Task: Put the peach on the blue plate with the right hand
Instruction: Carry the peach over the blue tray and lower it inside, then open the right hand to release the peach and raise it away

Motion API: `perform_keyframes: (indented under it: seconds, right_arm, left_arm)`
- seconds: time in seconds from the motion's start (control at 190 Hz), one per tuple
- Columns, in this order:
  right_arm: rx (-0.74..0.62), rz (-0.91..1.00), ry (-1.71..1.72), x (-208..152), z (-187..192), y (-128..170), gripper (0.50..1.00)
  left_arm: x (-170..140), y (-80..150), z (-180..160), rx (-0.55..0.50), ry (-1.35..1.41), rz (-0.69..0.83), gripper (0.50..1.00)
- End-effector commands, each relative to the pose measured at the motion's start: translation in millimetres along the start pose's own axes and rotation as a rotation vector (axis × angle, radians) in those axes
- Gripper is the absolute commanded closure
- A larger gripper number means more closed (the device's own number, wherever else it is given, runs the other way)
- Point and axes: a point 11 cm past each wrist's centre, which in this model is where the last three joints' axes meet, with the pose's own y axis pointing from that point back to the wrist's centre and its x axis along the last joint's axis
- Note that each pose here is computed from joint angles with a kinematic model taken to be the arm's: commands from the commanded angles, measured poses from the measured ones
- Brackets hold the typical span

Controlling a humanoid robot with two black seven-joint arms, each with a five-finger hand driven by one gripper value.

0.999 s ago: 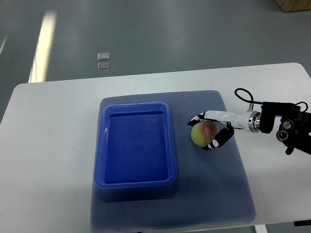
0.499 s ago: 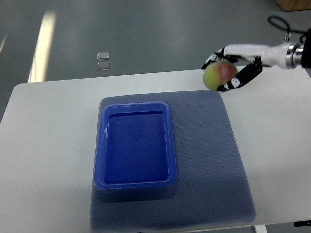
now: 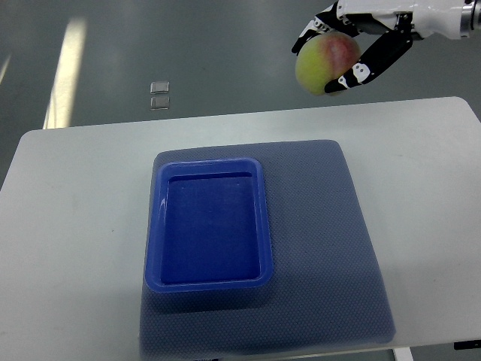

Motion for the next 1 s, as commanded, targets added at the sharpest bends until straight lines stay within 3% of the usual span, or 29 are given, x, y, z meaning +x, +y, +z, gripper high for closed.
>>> perform_keyframes:
  seconds: [0.0, 0.047, 0.053, 0.074, 0.142, 0.195, 0.2, 0.247, 0.294, 0.3, 0.31, 0.431, 0.436, 0.457, 0.62, 0.799, 0.92, 0.946, 0.994]
  right_arm:
    - [0.011, -0.078, -0.006, -29.3, -0.9, -47.3, 1.000]
    - [0.011, -0.078, -0.006, -29.3, -0.9, -47.3, 1.000]
    - [0.020, -0.106, -0.013, -40.3, -3.6, -70.0, 1.000]
    - [0.022, -0.111, -0.017, -43.6, -4.3, -78.9, 1.000]
    - [0.028, -0.122, -0.026, -52.4, -7.9, -104.4, 1.000]
    - [0.028, -0.122, -0.026, -52.4, -7.9, -104.4, 1.000]
    - [0.025, -0.142, -0.031, -62.9, -9.3, -125.4, 1.000]
    - [0.018, -0.166, -0.032, -75.6, -10.1, -144.8, 1.000]
    - [0.017, -0.166, -0.032, -75.6, -10.1, -144.8, 1.000]
    - [0.017, -0.192, -0.026, -89.9, -13.5, -162.2, 1.000]
    - [0.015, -0.201, -0.023, -94.1, -13.4, -165.9, 1.000]
    - [0.003, -0.235, -0.016, -116.9, -10.3, -183.6, 1.000]
    - [-0.013, -0.255, -0.010, -136.5, -4.0, -194.9, 1.000]
    - [-0.016, -0.262, -0.009, -144.8, -2.5, -199.4, 1.000]
    - [-0.033, -0.292, -0.018, -189.6, 8.4, -217.3, 1.000]
    - [-0.048, -0.298, -0.023, -206.1, 16.8, -221.4, 1.000]
    - [-0.055, -0.301, -0.034, -209.7, 20.9, -220.9, 0.967]
    - [-0.064, -0.298, -0.040, -211.1, 25.3, -220.8, 0.920]
    - [-0.069, -0.296, -0.045, -211.8, 28.0, -220.5, 0.885]
  left_arm:
    - [0.1, 0.0, -0.2, 0.000, -0.001, 0.000, 0.500]
    - [0.1, 0.0, -0.2, 0.000, -0.001, 0.000, 0.500]
    - [0.0, 0.0, -0.2, 0.000, -0.001, -0.001, 0.500]
    - [0.0, 0.0, -0.2, 0.000, -0.001, -0.001, 0.500]
    - [-0.1, 0.0, 0.0, 0.000, 0.001, -0.001, 0.500]
    - [-0.1, 0.0, 0.0, 0.000, 0.001, -0.001, 0.500]
    - [1.5, 0.1, 0.0, 0.000, 0.001, 0.003, 0.500]
    - [2.6, 0.1, 0.0, 0.000, 0.003, 0.006, 0.500]
    - [2.6, 0.1, 0.0, 0.000, 0.003, 0.006, 0.500]
    - [3.1, 0.1, 0.0, 0.000, 0.005, 0.007, 0.500]
    - [3.6, 0.2, 0.0, 0.000, 0.005, 0.009, 0.500]
    - [3.6, 0.2, 0.1, -0.001, 0.008, 0.009, 0.500]
    - [3.6, 0.2, 0.1, -0.001, 0.008, 0.009, 0.500]
    - [3.6, 0.2, 0.1, -0.001, 0.008, 0.009, 0.500]
    - [3.6, 0.2, 0.0, 0.000, 0.007, 0.009, 0.500]
    - [3.6, 0.2, 0.0, 0.000, 0.007, 0.009, 0.500]
    - [3.6, 0.2, 0.0, 0.000, 0.007, 0.009, 0.500]
    - [3.6, 0.1, -0.2, 0.000, 0.005, 0.009, 0.500]
    - [3.6, 0.1, -0.2, 0.000, 0.005, 0.009, 0.500]
